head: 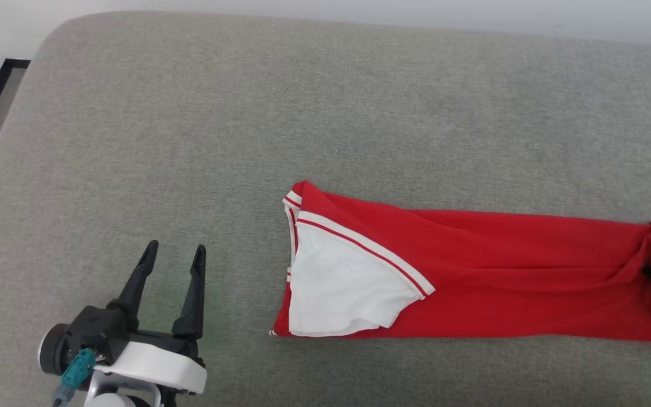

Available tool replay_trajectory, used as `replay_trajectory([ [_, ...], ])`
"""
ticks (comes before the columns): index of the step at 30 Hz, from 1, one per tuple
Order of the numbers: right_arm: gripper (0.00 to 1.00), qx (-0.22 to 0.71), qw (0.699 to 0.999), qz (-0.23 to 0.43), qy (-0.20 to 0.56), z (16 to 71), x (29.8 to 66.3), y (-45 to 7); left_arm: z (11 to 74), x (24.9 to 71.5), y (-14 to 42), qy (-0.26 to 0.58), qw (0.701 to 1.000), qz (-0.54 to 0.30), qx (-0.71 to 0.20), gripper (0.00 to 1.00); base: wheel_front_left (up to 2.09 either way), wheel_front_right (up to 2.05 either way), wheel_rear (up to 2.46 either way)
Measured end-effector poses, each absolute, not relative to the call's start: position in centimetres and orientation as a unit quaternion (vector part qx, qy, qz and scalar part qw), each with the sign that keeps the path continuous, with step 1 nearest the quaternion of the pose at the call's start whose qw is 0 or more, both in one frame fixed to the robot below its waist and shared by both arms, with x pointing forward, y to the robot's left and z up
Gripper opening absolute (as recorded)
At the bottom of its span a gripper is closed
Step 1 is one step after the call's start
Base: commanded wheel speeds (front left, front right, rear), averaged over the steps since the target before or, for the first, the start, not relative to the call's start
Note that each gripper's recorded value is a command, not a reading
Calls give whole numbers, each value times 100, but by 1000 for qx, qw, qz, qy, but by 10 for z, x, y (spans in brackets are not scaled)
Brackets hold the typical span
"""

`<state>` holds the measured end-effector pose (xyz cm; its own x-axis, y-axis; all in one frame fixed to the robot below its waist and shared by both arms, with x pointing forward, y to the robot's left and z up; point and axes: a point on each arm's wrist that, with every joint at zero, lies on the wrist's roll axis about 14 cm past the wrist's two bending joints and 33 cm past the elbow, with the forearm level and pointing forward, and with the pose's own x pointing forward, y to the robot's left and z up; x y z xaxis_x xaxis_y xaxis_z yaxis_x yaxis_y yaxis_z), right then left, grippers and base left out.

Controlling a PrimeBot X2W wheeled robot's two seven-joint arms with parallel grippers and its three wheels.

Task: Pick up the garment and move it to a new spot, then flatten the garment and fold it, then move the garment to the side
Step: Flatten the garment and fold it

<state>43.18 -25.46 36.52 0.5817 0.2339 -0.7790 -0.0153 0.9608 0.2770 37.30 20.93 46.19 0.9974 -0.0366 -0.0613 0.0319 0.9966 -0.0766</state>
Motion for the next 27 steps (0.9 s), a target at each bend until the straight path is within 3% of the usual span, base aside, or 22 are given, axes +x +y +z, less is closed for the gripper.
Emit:
replay_trajectory([
  [4,0,122,894,49,428,378,435,-275,458,378,205,36,998,-25,-43,100,0,0,0],
  [12,0,89,915,-57,388,417,436,-374,450,405,200,40,998,-49,-26,100,0,0,0],
  [21,0,47,910,-165,378,444,421,-462,438,439,180,44,994,-98,-12,100,0,0,0],
  [27,0,42,914,-177,363,456,420,-471,447,442,175,30,994,-104,-8,100,0,0,0],
])
